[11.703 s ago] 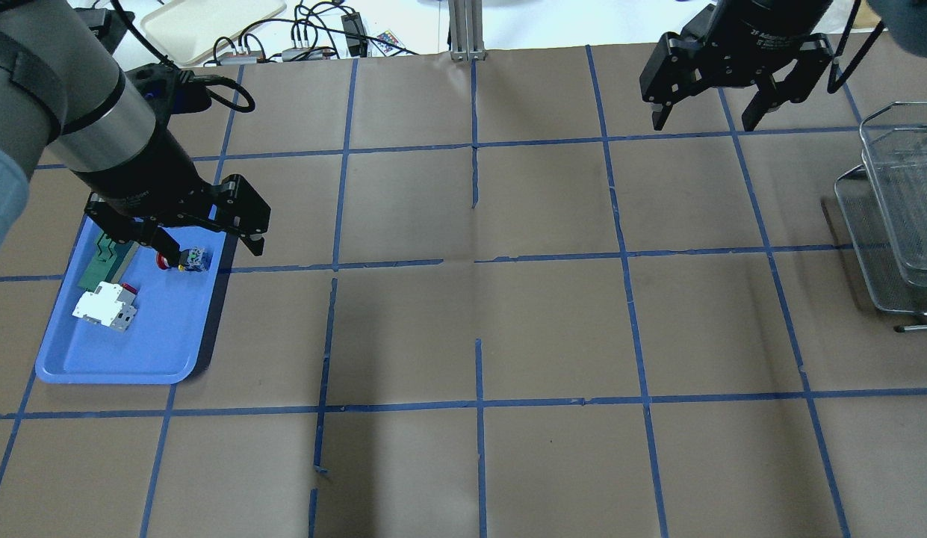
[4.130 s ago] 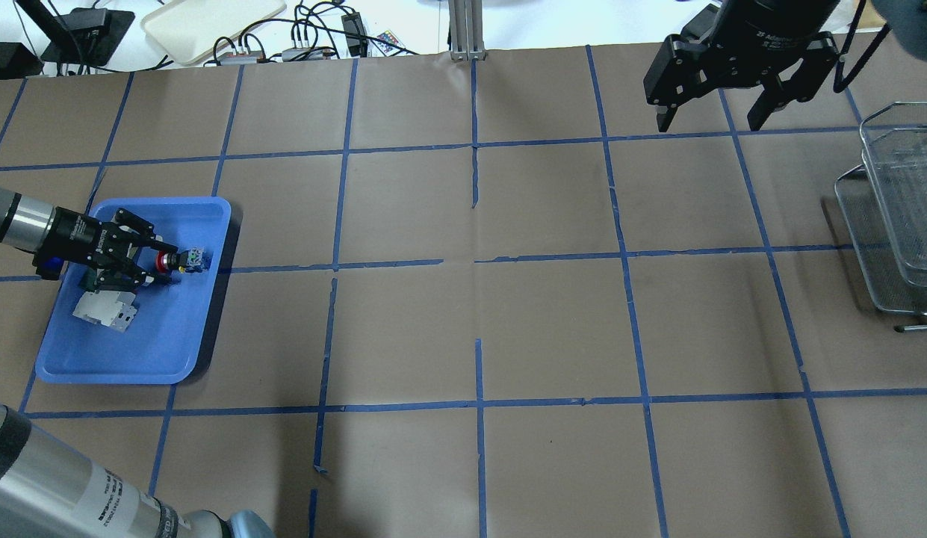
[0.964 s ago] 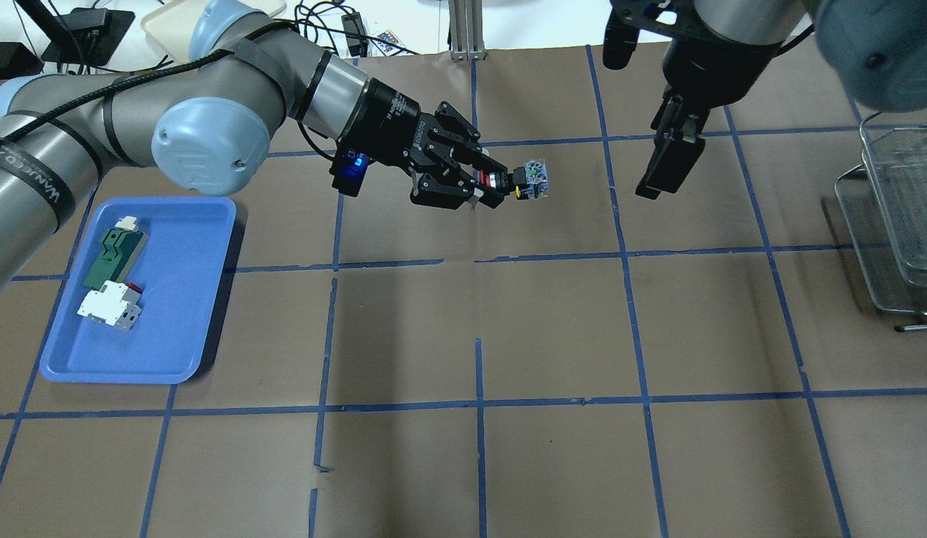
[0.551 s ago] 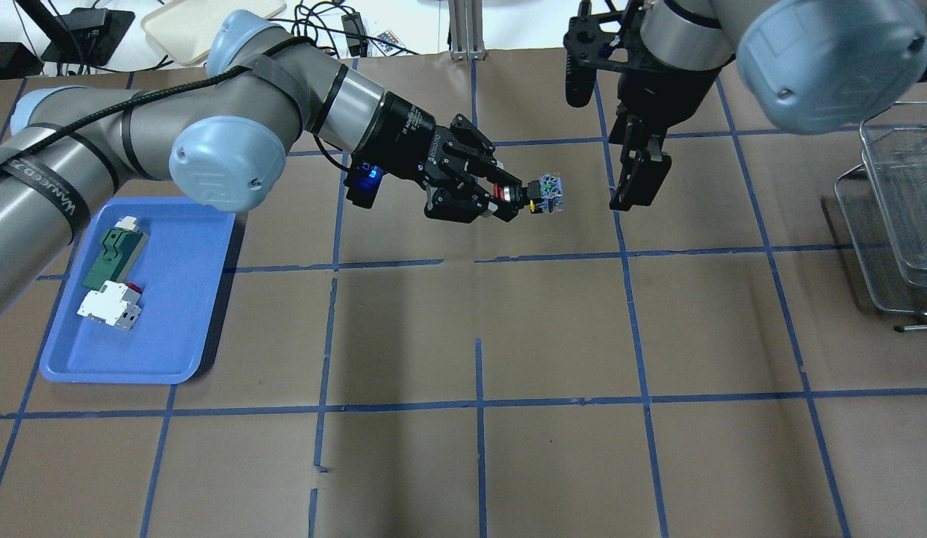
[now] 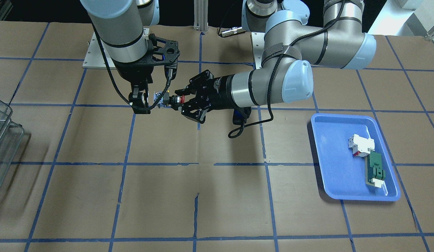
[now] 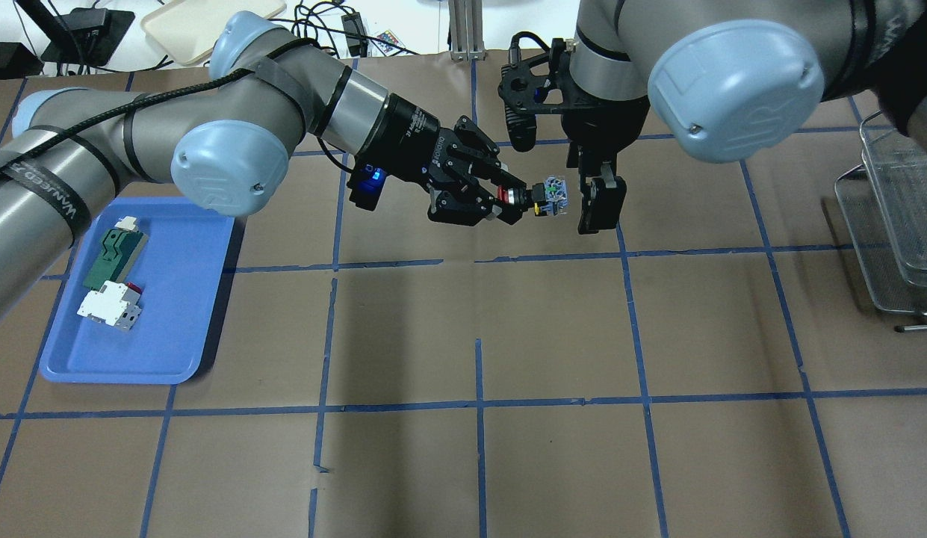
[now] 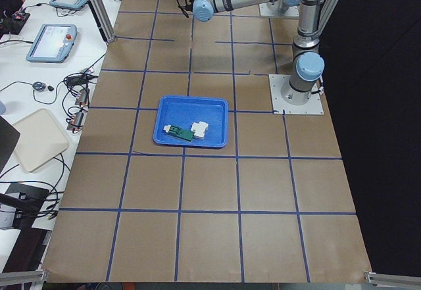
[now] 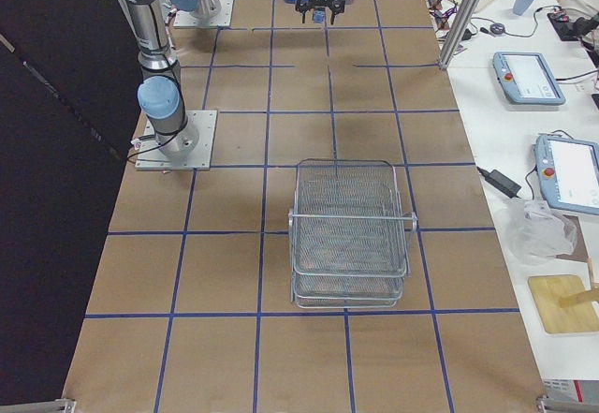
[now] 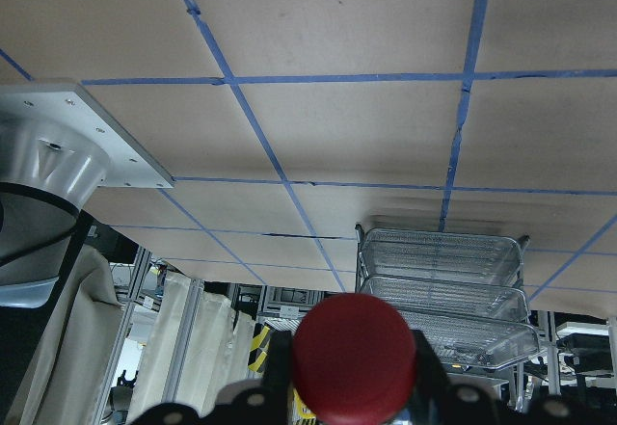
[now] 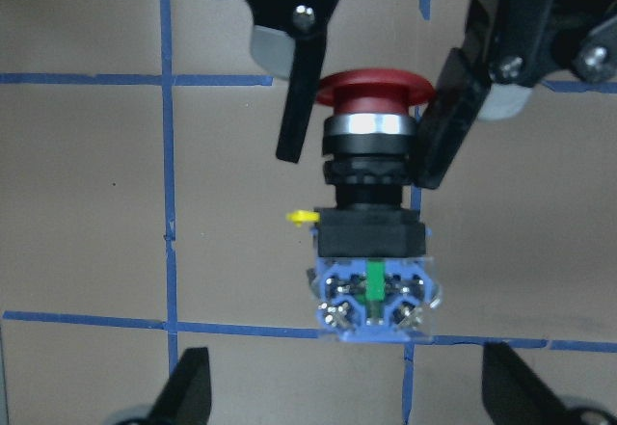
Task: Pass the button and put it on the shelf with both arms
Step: 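Lower the right gripper onto the button head held by the left gripper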
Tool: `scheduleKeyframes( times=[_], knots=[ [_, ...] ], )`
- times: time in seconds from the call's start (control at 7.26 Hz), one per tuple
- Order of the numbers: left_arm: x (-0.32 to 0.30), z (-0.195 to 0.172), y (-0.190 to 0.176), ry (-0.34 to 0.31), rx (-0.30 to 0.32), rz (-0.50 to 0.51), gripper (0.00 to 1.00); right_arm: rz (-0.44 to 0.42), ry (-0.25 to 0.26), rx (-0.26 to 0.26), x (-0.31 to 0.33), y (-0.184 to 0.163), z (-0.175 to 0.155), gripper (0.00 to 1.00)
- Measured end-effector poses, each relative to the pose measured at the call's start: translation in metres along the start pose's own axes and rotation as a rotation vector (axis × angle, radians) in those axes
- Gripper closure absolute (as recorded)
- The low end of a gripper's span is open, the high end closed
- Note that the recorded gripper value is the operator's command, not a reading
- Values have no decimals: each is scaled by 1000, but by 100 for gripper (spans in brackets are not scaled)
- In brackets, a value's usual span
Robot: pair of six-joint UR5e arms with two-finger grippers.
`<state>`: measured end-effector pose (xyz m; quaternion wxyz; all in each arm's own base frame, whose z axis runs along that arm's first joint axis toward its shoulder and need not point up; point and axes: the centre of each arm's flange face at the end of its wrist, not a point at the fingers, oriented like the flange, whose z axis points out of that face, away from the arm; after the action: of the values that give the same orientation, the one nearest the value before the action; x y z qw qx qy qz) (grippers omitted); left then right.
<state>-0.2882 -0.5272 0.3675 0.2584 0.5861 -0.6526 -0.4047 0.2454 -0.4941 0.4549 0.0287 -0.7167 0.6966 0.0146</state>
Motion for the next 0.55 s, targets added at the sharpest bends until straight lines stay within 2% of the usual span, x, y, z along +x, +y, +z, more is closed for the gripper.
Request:
scheduleKeyframes(
  times=[0.28, 0.55],
  knots=[
    [-1, -1, 2, 2, 0, 0, 100, 27, 18, 40, -8, -4, -12, 0],
    [-2, -2, 3, 4, 0, 1, 100, 100, 47, 74, -9, -8, -17, 0]
  ],
)
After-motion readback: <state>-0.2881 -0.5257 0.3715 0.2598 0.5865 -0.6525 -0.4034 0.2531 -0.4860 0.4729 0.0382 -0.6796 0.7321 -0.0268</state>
